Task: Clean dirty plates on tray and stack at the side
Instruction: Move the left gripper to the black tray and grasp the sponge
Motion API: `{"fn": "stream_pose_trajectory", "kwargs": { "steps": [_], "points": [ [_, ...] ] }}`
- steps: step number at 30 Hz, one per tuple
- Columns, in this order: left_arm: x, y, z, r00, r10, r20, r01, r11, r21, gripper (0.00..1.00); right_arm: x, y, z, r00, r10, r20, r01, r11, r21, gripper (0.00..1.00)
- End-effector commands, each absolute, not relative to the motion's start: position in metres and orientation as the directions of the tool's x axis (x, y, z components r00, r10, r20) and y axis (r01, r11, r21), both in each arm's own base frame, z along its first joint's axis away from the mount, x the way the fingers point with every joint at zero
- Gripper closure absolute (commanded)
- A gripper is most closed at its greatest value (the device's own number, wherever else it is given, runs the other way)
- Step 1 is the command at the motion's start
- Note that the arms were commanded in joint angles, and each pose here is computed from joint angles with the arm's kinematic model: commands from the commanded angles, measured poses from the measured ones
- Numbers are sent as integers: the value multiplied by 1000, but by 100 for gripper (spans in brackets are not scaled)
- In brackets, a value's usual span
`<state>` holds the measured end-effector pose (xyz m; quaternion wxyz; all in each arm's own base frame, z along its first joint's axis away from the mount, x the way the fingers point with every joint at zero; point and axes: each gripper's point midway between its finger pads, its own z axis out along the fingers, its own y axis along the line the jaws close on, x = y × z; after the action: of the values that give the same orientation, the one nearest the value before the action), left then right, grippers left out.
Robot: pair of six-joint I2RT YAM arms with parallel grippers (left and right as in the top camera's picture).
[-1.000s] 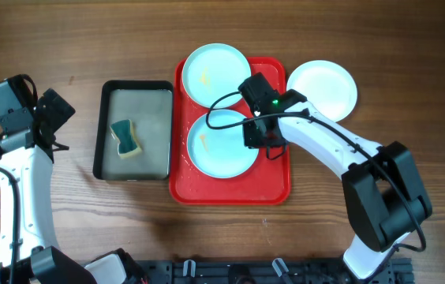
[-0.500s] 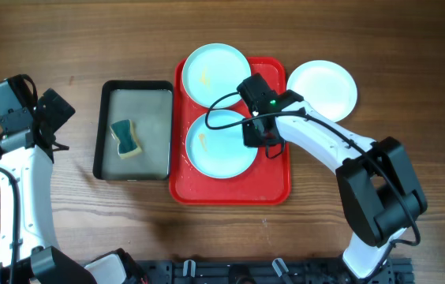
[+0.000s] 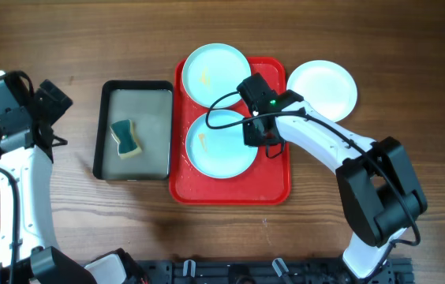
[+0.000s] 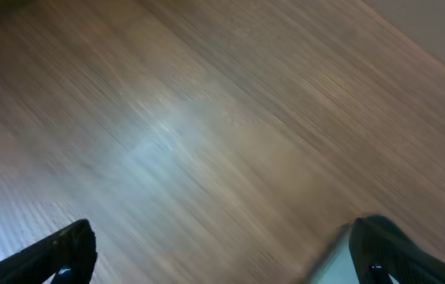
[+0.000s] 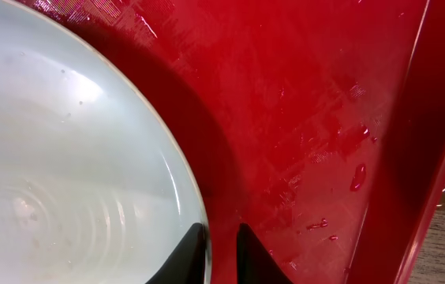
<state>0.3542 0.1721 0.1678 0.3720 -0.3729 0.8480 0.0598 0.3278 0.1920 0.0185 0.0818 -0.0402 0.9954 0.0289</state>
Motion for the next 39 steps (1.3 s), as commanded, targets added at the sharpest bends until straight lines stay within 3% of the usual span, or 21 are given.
{"fn": "stream_pose_trajectory", "kwargs": {
  "steps": [1,4,8,9,10,13,16,23,26,37,39],
  "points": [
    [368,115,168,-527,-653,-544,-505,756,-416,0,327,190,12,-985,-68,-160,-73,997,29,84],
    [358,72,161,-633,-663,-401,-419,728,-542,0,328,190,12,-985,-68,-161,-74,997,32,84],
    [347,33,152,-721,-615,-318,-387,739,-552,0,327,190,12,-985,-68,-160,-74,997,31,84],
    [342,21,148,-749,-595,-291,-381,746,-546,3,327,190,12,-985,-68,-160,-74,997,31,84],
    [337,6,145,-778,-568,-268,-366,757,-541,12,327,190,12,-985,-68,-159,-74,997,31,84],
    [329,-24,134,-841,-467,-274,-319,836,-445,18,327,190,12,-985,-68,-158,-74,997,31,75],
    [321,-47,121,-882,-342,-323,-253,923,-289,19,326,190,12,-986,-66,-156,-71,997,30,73],
    [314,-73,118,-910,-240,-339,-166,958,-234,23,324,192,11,-987,-66,-144,-74,996,45,69],
    [314,-73,117,-910,-240,-338,-166,958,-234,24,321,200,11,-990,-67,-127,-78,993,89,78],
    [315,-66,117,-903,-242,-355,-182,964,-195,25,324,196,0,-993,-33,-111,-42,996,83,86],
    [315,-65,117,-902,-243,-357,-185,964,-189,26,324,196,0,-993,-31,-113,-41,995,86,91]
  ]
}}
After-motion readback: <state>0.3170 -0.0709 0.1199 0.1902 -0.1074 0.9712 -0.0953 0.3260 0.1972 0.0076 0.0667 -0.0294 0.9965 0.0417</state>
